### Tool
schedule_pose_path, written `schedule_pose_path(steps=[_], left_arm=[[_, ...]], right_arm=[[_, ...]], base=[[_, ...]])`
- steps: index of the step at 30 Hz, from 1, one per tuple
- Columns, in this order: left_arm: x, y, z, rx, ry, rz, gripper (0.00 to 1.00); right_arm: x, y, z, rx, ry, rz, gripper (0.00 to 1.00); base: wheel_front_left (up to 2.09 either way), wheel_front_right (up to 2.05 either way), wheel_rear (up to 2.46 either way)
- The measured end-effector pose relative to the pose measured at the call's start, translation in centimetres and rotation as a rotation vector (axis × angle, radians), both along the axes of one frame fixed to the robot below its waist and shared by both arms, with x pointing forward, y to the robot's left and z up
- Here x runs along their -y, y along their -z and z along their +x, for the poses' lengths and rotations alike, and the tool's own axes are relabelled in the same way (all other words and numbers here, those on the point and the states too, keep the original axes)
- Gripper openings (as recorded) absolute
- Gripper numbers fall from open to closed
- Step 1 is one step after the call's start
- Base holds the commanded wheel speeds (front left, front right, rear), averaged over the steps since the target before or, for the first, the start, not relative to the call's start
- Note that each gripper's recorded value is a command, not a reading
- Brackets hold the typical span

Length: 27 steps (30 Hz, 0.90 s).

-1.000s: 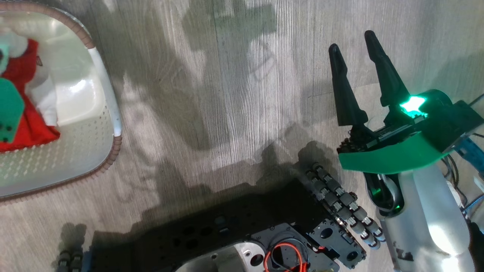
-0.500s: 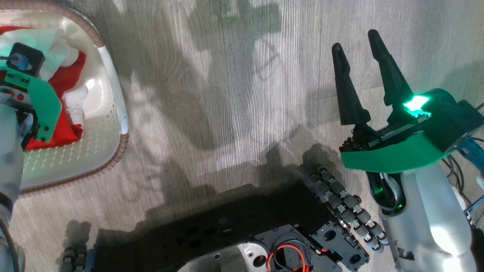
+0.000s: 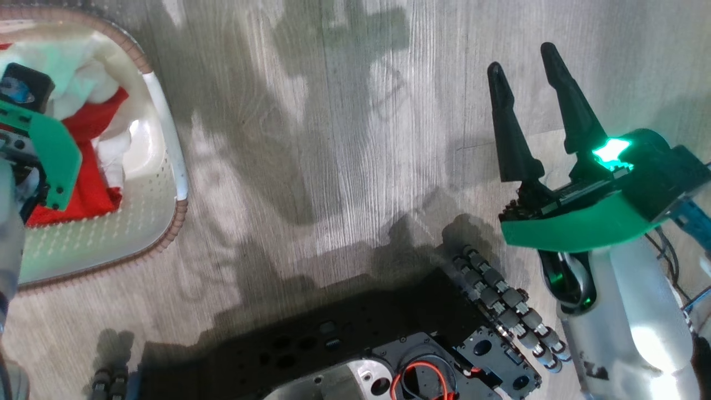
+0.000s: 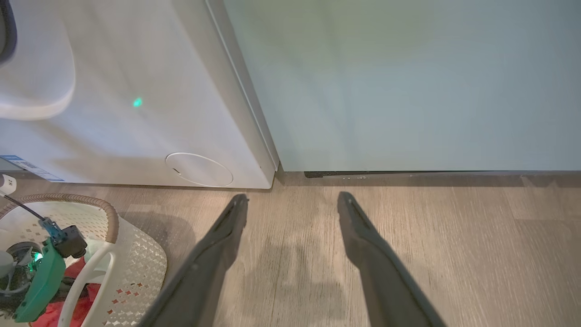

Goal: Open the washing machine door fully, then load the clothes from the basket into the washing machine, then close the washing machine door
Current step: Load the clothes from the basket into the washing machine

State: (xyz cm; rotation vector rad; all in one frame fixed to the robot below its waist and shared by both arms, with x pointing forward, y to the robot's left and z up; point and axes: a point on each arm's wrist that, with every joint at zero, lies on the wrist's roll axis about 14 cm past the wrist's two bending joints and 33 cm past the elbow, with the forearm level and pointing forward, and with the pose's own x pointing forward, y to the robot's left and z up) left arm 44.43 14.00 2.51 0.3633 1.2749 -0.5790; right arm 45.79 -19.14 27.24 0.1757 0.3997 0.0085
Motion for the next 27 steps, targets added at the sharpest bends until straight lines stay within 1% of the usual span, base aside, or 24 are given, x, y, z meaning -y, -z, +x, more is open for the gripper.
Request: schedule_pose_path(steps=[6,9,16,23,27], left_arm=[[0.3,-1.5,1.7,0.059,-0.031,-0.026,0.0],[0.4,-3.1,2.6,0.104,-0.057,-0.033,0.0],[1.1,-7.5,3.0,0.215,-0.117,-0.074,0.0],[0.8,-12.9,4.2,0.363,-0.215,-0.116,0.0],[0.2,-16.1,5.0,0.459,-0.245,-0.111,0.0]], right_arm=[[0.5,-2.1,1.4,0.062,0.004,-0.009,1.0],[0.9,-3.5,1.5,0.087,0.014,-0.016,1.0],[1.2,-7.4,1.9,0.169,0.021,-0.03,1.0],[1.2,-11.0,1.1,0.23,0.028,-0.033,1.0],[1.2,-12.9,0.4,0.264,0.034,-0.029,1.0]], base=[[0.0,0.0,0.0],[0.0,0.0,0.0],[0.0,0.0,0.0],[0.0,0.0,0.0],[0.0,0.0,0.0]])
